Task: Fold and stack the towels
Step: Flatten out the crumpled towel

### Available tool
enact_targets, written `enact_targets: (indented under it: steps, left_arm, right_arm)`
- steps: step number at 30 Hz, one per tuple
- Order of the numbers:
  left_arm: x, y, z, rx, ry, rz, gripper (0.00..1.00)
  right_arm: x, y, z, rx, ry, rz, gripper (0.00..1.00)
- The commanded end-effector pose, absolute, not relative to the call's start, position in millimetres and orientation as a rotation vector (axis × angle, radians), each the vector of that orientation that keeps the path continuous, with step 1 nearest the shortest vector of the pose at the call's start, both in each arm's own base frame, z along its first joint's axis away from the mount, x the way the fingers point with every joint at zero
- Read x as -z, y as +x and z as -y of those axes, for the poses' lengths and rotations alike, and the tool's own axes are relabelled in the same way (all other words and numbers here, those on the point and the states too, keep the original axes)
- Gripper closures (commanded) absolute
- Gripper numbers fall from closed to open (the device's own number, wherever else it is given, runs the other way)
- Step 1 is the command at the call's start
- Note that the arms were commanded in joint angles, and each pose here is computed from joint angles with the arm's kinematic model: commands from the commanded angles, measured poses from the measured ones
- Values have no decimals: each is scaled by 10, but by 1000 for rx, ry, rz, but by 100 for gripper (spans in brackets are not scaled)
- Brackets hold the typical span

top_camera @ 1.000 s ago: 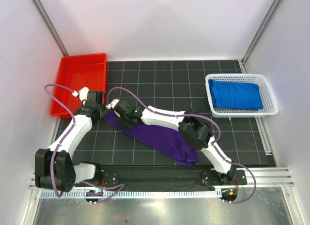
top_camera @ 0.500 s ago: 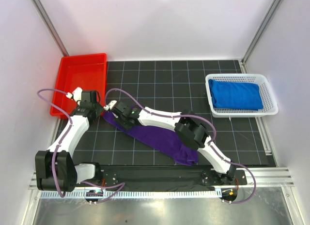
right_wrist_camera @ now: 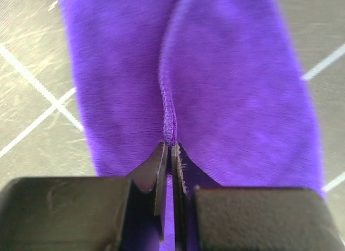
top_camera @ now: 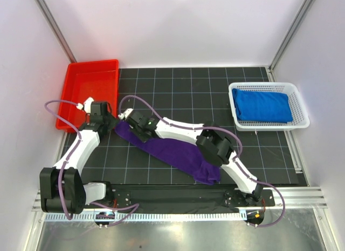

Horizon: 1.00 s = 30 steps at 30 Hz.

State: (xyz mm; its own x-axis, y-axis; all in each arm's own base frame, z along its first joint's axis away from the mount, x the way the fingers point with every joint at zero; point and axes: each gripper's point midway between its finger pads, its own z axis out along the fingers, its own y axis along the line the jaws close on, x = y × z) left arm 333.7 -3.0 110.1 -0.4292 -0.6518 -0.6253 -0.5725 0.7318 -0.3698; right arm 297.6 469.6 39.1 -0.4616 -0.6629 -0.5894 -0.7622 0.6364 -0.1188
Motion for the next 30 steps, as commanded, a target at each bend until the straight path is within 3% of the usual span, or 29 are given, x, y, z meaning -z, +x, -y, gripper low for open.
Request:
enact_targets:
  steps: [1, 12, 19, 23, 30]
  left_arm:
    - [-1141, 3455, 131, 223, -866, -2118, 64]
    - [-1078, 3702, 681, 315, -627, -2240, 63]
    - [-1170, 4142, 965, 381, -508, -2274, 64]
    - [-1226, 4274, 1140, 401, -433, -2291, 64]
    - [-1428, 4039, 1831, 346, -107, -2327, 60]
  right_arm:
    - [-1107, 3266, -4593, -252, -935, -2178, 91]
    - [-1366, 4276, -3440, -84, -573, -2261, 94]
    - [-1407, 4800, -2844, 34, -451, -2287, 95]
    - [-1513, 5037, -2722, 84, -432, -2263, 95]
    - [-1444, 5160, -2736, 74, -451, -2262, 95]
